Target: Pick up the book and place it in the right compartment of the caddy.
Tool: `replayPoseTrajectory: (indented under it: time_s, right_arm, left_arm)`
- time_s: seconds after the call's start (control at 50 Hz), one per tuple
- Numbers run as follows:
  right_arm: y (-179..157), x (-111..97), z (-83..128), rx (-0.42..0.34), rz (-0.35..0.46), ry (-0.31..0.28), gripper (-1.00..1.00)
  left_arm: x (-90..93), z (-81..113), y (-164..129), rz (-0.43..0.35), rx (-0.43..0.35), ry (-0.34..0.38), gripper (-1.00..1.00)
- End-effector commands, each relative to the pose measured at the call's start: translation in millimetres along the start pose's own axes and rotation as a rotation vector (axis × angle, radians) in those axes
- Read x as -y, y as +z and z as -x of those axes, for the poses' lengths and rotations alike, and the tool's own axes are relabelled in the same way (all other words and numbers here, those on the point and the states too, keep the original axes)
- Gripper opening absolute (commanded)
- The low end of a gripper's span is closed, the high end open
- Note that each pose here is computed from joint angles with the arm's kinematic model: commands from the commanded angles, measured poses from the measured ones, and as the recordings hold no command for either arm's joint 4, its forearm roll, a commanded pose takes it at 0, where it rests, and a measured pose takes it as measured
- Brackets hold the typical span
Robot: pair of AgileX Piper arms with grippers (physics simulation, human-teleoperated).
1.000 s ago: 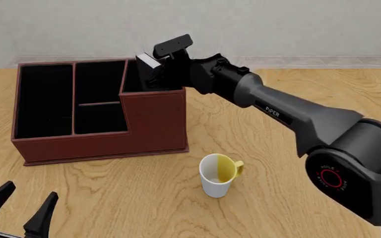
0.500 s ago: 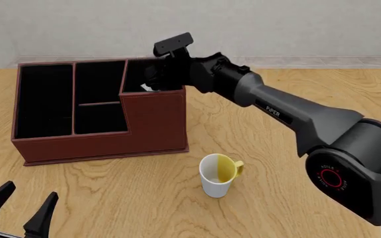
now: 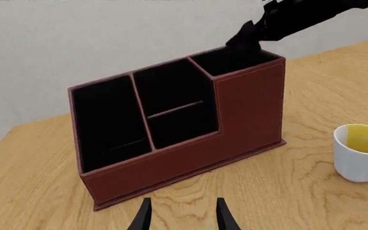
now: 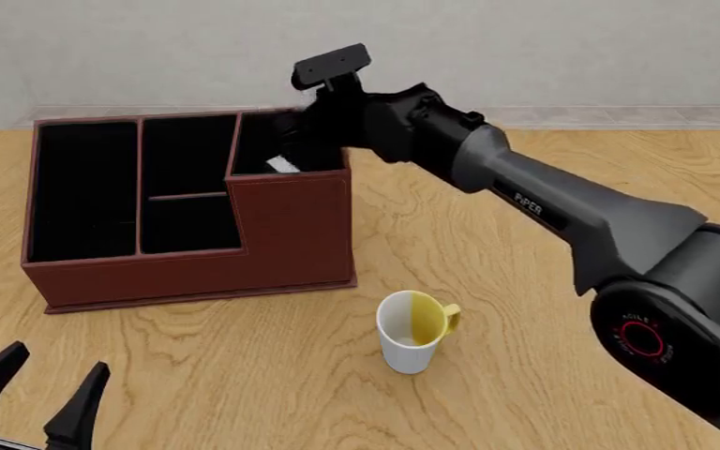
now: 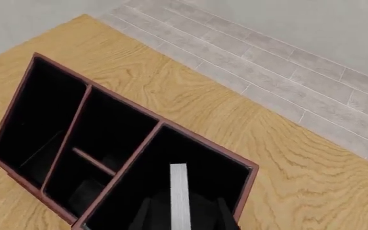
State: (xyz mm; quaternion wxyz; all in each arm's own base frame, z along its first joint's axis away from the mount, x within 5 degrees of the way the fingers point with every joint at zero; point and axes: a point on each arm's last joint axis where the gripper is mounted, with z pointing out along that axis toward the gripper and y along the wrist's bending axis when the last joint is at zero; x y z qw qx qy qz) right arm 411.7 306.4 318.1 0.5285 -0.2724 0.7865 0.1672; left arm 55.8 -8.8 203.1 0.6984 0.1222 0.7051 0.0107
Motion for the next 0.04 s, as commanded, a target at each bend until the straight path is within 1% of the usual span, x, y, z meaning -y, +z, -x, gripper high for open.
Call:
replayPoseTrajectory:
  time_s: [0.02,0.04]
  right_arm:
    - [-37.4,8.0,35.2,0.079,-0.015,0.021,1.0]
    - [-55.1,11.9,45.6,0.105,-0.023,0.023,1.0]
  left_arm:
    - [0.0,1.1,0.0,-0.002,0.012,-0.001,1.0]
    - [0.3,1.7,0.0,-0.007,0.019,-0.001,1.0]
